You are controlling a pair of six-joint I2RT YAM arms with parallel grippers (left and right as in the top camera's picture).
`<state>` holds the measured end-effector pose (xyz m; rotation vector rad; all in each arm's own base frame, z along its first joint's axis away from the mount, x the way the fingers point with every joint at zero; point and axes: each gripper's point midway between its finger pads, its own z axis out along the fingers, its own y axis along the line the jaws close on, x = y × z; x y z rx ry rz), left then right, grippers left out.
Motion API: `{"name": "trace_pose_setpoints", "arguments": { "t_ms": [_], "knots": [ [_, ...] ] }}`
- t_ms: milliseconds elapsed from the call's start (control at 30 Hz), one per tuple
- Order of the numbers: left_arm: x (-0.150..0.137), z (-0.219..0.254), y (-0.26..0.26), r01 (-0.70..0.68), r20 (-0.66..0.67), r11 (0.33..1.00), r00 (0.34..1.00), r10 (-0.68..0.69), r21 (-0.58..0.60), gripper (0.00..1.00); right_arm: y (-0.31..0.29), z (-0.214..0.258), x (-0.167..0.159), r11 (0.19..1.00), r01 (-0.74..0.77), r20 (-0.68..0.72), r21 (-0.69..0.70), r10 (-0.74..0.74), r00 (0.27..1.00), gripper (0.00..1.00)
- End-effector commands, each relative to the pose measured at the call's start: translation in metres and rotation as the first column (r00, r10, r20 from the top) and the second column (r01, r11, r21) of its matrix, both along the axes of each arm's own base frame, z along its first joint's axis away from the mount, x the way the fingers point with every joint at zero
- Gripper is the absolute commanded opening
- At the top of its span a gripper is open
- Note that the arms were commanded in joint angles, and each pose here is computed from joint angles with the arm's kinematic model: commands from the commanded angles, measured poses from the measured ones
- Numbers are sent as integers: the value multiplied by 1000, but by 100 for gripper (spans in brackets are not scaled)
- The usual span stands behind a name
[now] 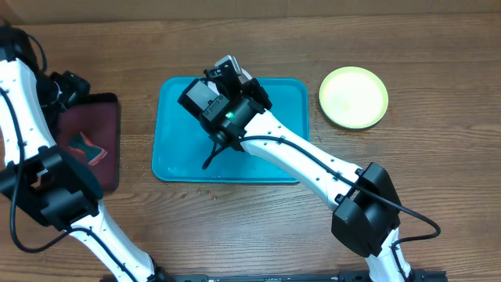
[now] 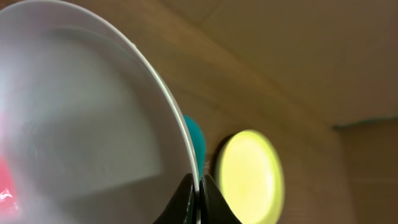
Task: Clean dirty plates on tray and stack at the side
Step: 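Lift the white plate with the right gripper onto the yellow plate stack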
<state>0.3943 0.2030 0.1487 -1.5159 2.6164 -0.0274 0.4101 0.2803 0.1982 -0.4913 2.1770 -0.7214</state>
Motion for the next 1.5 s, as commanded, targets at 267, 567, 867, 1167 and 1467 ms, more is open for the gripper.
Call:
{"name": "trace_pose_setpoints", "arguments": {
  "t_ms": [267, 567, 867, 1167, 1467],
  "knots": [
    [4, 12, -6, -1, 51, 1000, 999, 3, -27, 100, 2, 76, -3, 930, -28, 164, -366, 94, 982, 4],
    [4, 12, -6, -1, 51, 1000, 999, 3, -27, 100, 15, 103, -9, 854, -15, 192, -520, 134, 972, 4],
    [4, 12, -6, -1, 51, 1000, 999, 3, -27, 100, 19, 89, 0, 911, -65, 177, -408, 149, 973, 4],
    [4, 12, -6, -1, 51, 1000, 999, 3, -27, 100, -32, -19, 60, 937, -109, -232, 333, 194, 953, 4],
    [4, 12, -6, -1, 51, 1000, 999, 3, -27, 100, -219, -32, 83, 457, 366, -474, 811, 145, 869, 4]
  ]
}}
